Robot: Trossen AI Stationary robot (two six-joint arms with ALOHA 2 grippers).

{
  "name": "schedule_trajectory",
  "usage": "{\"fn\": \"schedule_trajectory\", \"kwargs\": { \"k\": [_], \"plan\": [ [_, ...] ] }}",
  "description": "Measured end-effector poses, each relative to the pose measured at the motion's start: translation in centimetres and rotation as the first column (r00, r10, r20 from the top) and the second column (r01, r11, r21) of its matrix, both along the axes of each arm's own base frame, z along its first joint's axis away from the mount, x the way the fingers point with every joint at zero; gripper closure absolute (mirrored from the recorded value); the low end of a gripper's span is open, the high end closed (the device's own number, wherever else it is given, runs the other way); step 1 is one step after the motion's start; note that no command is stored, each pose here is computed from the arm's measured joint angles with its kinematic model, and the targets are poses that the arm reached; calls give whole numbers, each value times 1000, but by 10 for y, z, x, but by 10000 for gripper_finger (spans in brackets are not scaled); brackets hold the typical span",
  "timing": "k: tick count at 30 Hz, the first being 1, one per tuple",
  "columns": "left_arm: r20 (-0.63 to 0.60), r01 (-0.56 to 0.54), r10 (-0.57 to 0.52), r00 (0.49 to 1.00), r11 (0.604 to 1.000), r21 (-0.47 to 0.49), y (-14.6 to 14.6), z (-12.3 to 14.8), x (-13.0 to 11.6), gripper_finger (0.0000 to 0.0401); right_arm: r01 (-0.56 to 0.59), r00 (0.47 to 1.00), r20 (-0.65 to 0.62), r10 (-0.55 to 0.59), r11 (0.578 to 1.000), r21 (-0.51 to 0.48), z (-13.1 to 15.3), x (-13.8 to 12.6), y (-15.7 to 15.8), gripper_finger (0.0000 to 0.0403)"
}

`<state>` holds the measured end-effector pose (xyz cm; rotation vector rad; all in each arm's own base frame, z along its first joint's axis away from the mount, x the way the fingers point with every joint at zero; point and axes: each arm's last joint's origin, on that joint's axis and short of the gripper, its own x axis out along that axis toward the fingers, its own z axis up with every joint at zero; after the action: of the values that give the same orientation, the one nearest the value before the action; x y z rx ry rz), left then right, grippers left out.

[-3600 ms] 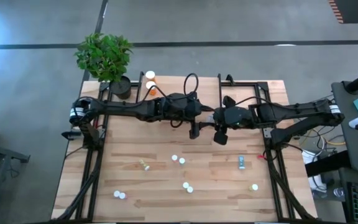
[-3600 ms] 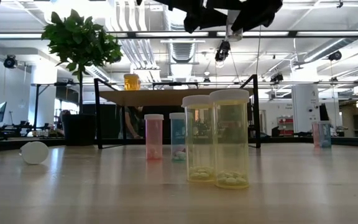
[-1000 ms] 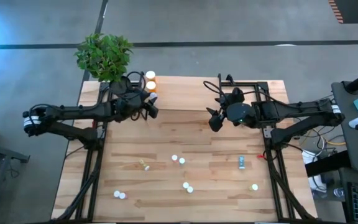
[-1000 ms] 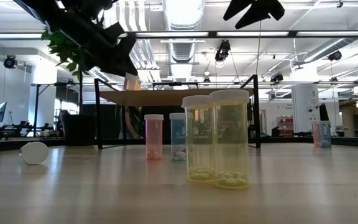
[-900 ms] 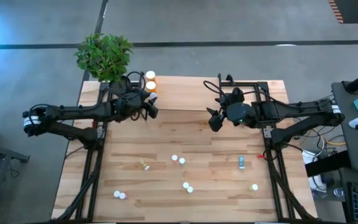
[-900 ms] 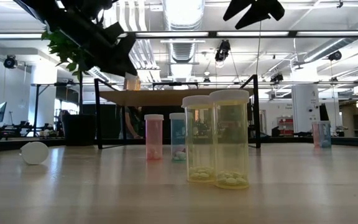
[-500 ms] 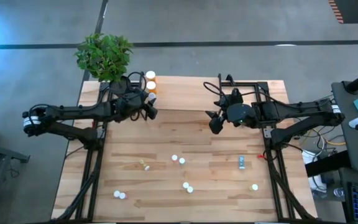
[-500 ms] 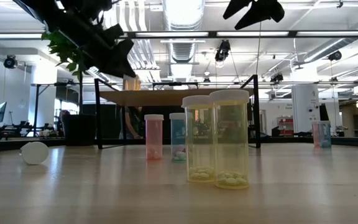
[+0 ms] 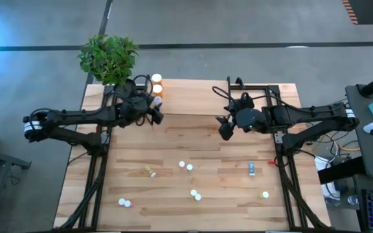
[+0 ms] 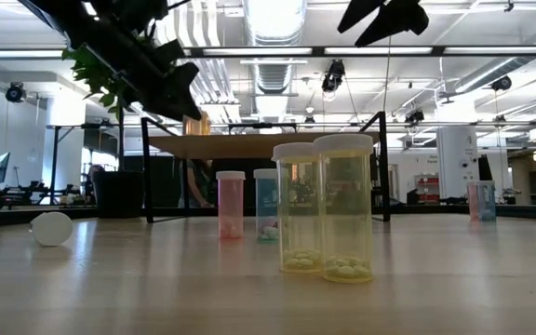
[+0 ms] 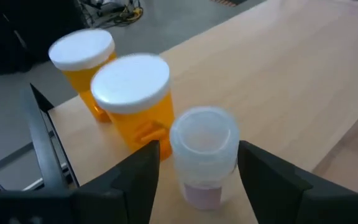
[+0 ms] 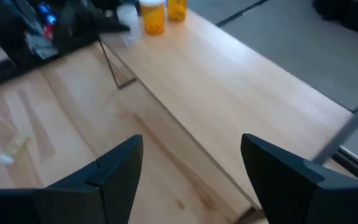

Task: Pick and place medicine bottles onto shelf by color
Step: Put the transparent pill bottle on the shelf, then put the yellow pill bottle on the shelf

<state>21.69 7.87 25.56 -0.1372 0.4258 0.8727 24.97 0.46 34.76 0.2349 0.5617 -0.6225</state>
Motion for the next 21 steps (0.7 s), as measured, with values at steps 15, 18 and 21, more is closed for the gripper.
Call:
{"fn": "schedule_trajectory", "kwargs": {
  "k": [15, 18, 21],
  "plan": [
    [115, 44, -45, 992, 999, 6, -9, 27, -26, 204, 163, 874, -482, -63, 972, 168, -32, -47, 0, 158],
    [147, 74, -67, 987, 997, -39, -13, 34, -31, 204, 139, 869, -494, -13, 966, 218, -40, -46, 4, 160],
    [131, 157, -146, 980, 985, -70, -22, 39, -30, 204, 4, 826, -531, 188, 941, 339, -49, -48, 20, 160]
  ]
}}
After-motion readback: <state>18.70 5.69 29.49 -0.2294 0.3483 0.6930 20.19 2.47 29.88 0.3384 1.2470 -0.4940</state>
